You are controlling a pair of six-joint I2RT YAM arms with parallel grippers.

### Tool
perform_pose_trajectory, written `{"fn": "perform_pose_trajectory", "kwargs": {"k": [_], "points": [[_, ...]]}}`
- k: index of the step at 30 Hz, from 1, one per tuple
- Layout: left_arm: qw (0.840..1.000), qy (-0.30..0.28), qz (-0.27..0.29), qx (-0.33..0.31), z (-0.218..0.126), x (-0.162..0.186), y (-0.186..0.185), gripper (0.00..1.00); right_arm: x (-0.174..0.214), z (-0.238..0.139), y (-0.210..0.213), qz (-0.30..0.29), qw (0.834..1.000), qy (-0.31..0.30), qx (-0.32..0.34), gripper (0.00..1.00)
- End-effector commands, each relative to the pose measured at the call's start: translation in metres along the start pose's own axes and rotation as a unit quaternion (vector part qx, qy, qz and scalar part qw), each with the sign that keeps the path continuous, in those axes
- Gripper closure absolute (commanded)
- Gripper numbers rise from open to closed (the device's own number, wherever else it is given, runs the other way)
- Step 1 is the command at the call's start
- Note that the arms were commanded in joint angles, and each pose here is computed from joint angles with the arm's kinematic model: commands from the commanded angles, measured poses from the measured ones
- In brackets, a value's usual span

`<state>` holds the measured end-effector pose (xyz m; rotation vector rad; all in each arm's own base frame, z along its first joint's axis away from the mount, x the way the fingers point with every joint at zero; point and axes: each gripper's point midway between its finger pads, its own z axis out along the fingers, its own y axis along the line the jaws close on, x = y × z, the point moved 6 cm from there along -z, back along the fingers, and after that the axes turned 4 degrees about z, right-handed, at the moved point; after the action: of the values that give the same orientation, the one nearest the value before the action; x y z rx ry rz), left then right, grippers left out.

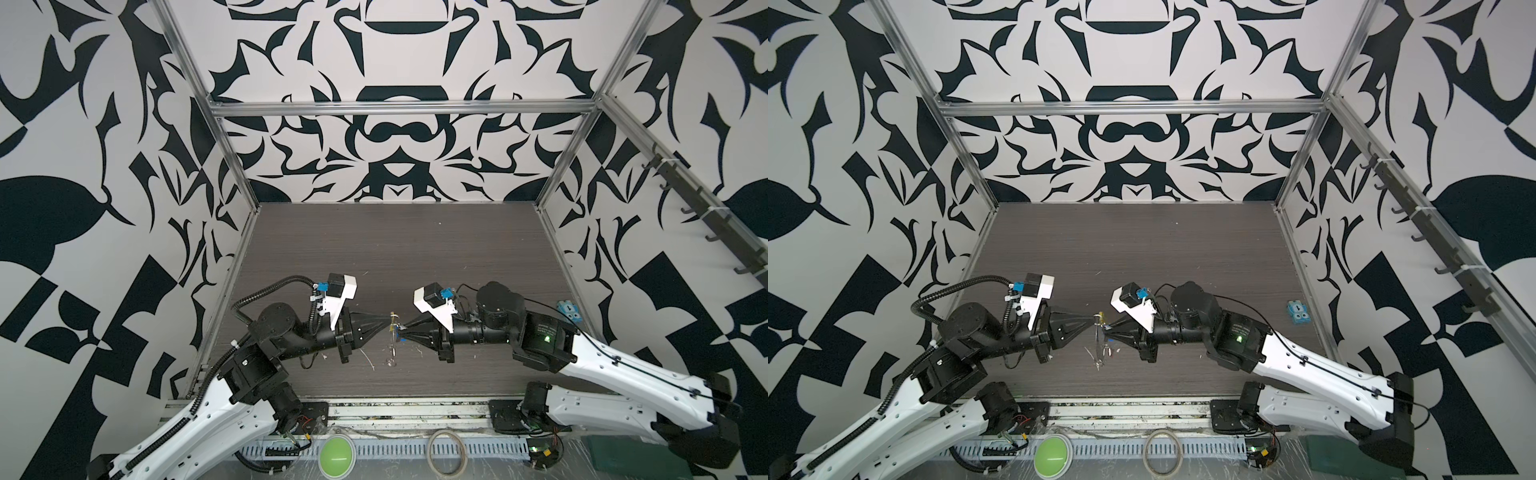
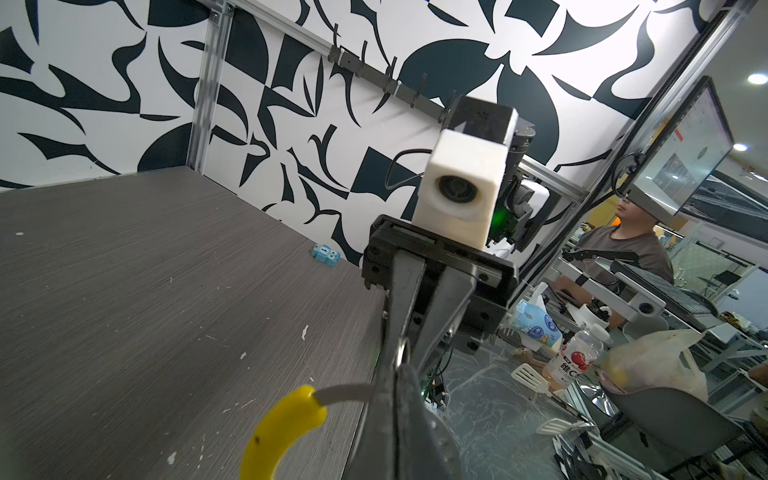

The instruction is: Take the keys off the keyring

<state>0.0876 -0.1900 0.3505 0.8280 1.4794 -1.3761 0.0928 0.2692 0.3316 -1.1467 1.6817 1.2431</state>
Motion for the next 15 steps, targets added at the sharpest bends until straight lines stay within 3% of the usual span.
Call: {"fn": "perform_pose_trajectory", "kwargs": {"k": [1,5,15], "points": [[1.000,-0.022,0.021,0.005,-0.004,-0.011,-0.006,1.00,0.000,-0.006,0.005,-0.002,1.000,-0.001,-0.003,0.67],[1.000,-0.019,0.021,0.004,-0.004,-0.011,-0.006,1.00,-0.011,-0.018,0.011,-0.015,1.000,-0.026,0.000,0.59],[0.999,-0.023,0.024,0.012,-0.003,-0.009,-0.006,1.00,-0.052,-0.030,0.014,-0.031,0.992,-0.116,0.027,0.55]]}}
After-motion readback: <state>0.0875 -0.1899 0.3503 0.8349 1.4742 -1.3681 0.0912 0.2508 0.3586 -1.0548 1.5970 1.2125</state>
